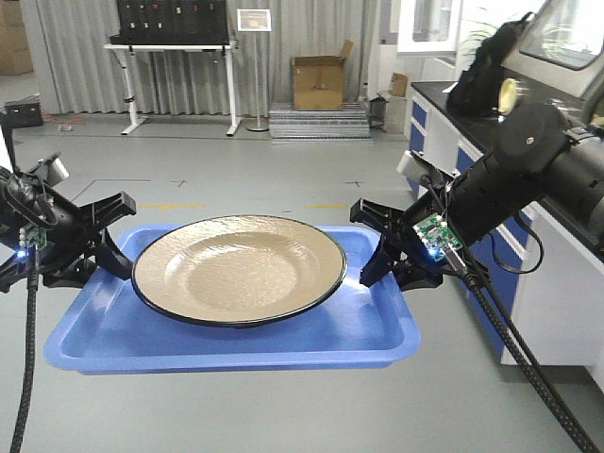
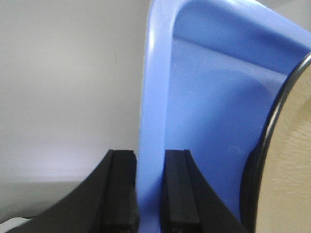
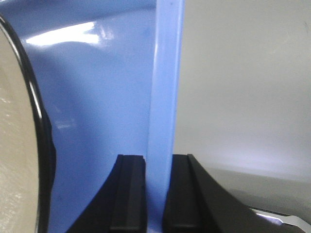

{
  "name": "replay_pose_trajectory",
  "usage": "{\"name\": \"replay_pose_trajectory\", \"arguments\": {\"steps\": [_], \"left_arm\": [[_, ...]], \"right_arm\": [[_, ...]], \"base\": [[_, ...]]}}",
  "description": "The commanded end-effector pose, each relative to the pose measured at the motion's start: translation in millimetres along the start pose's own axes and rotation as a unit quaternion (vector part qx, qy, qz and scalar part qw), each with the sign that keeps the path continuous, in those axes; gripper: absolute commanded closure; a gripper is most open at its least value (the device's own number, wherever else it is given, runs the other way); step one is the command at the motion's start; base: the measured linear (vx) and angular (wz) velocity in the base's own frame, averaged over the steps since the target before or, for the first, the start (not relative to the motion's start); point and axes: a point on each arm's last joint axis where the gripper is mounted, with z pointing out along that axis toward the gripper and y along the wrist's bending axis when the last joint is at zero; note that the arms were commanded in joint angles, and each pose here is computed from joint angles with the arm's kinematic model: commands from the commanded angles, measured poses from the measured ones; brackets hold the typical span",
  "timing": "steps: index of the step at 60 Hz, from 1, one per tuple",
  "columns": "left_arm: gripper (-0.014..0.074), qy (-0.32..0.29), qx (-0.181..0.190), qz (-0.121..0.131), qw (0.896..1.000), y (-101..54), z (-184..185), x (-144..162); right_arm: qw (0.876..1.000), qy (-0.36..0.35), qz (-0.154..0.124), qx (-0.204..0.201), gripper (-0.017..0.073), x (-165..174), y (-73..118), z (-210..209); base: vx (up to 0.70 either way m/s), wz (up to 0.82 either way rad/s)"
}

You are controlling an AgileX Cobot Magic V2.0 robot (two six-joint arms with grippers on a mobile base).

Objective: Place disk in tray to left cabinet
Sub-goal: 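Hold the tray level while the base drives across the room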

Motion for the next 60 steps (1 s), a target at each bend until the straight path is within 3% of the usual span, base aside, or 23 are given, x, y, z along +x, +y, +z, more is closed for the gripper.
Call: {"name": "replay_pose_trajectory", "arguments": {"steps": [1,60], "left_arm": [[0.0594,-0.017,0.105,0.002,0.994,-43.1,-33.8,12.1],[0.0594,-0.018,0.105,0.001,0.994,-43.3,-33.8,12.0]], "right_arm": [[0.994,-0.044,-0.017,-0.101,0.0565,7.1,41.1,-36.8],[0.994,-0.045,-0.017,-0.101,0.0565,7.0,41.0,-36.8]], "base": [[0.32,0.19],[0.45,0.07]]}}
